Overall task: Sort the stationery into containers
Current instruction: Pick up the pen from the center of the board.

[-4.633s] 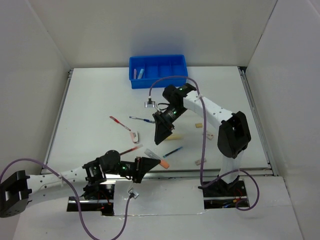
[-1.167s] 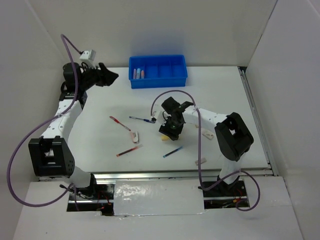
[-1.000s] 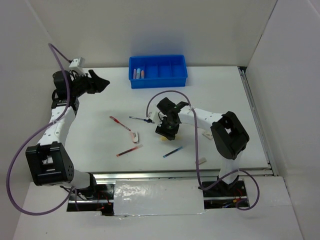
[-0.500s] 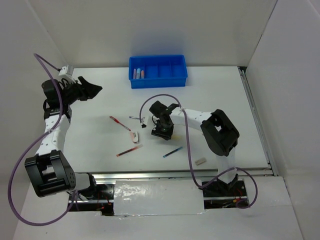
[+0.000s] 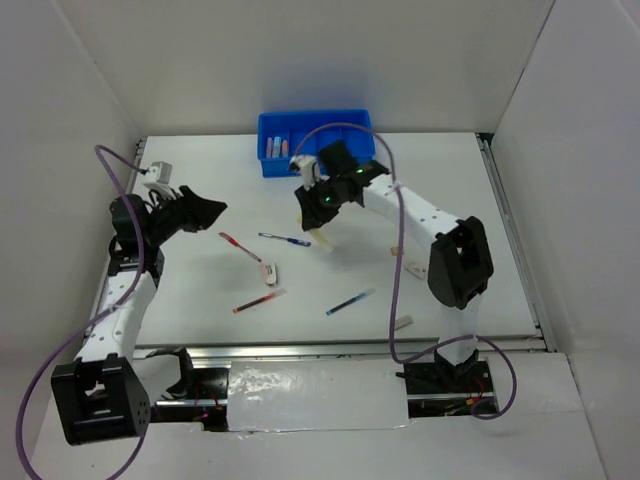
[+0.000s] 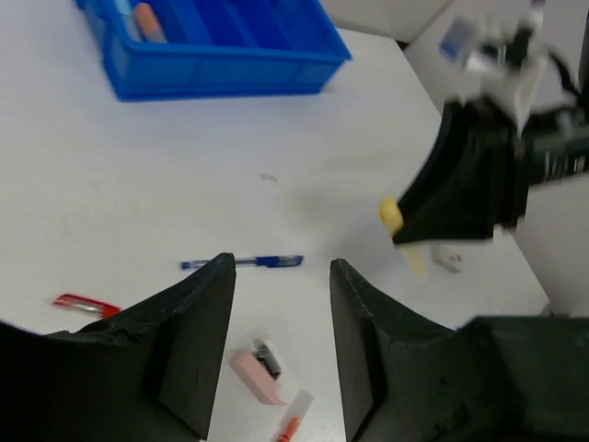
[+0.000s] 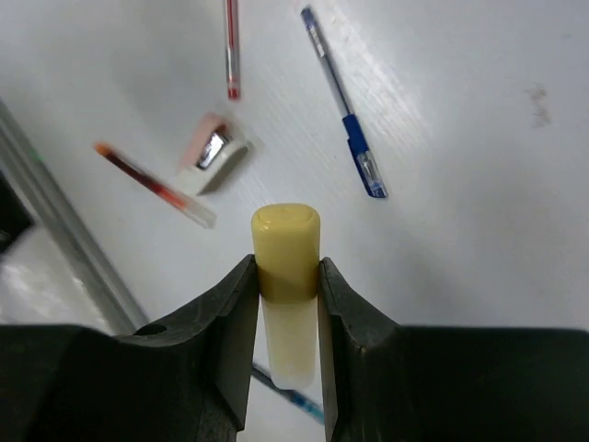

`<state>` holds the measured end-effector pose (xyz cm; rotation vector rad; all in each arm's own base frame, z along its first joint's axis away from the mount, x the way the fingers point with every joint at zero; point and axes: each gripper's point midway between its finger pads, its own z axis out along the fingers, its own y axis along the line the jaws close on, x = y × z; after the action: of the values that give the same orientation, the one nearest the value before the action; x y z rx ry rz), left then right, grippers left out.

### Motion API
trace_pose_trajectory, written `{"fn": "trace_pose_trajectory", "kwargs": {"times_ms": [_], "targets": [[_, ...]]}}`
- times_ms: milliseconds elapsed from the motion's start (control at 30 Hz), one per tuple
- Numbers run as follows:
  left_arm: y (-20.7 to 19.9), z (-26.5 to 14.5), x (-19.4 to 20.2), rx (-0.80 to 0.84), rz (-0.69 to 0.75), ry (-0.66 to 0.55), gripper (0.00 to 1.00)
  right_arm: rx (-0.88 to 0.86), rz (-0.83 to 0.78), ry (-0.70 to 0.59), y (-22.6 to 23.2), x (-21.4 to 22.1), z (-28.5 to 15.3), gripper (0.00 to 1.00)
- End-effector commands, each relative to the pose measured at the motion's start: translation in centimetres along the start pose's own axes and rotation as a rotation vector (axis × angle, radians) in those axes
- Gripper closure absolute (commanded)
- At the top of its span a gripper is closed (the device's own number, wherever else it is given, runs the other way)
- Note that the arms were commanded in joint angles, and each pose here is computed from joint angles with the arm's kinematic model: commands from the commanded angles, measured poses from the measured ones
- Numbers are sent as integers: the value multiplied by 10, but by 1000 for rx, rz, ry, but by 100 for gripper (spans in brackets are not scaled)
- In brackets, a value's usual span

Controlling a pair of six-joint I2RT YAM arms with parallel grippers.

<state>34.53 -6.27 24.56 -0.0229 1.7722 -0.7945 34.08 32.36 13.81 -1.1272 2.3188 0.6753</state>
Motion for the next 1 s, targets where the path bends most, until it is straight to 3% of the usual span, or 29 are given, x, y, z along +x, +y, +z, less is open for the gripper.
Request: {"fn": "trace_pose_trajectory", "kwargs": {"times_ms": [0,200,333,500,667,967], "targets": [[-40,10,0,91,61,-30,43,-157,329,-251,12,-61,-67,100],[-74,34,33,159,41,105,48,-162,624,-295,-14,-56,-80,100],[-85,54,48,184,20,210,47,-4,793,-321,-36,-53,-85,100],[-130,80,50,282,7,295,42,45,854,-359,-36,-59,-95,100],[-171,103,79,356,9,410,36,42,886,-365,-36,-63,-98,100],[-186,126,103,326,16,466,38,-31,954,-373,-35,-60,-107,100]]}}
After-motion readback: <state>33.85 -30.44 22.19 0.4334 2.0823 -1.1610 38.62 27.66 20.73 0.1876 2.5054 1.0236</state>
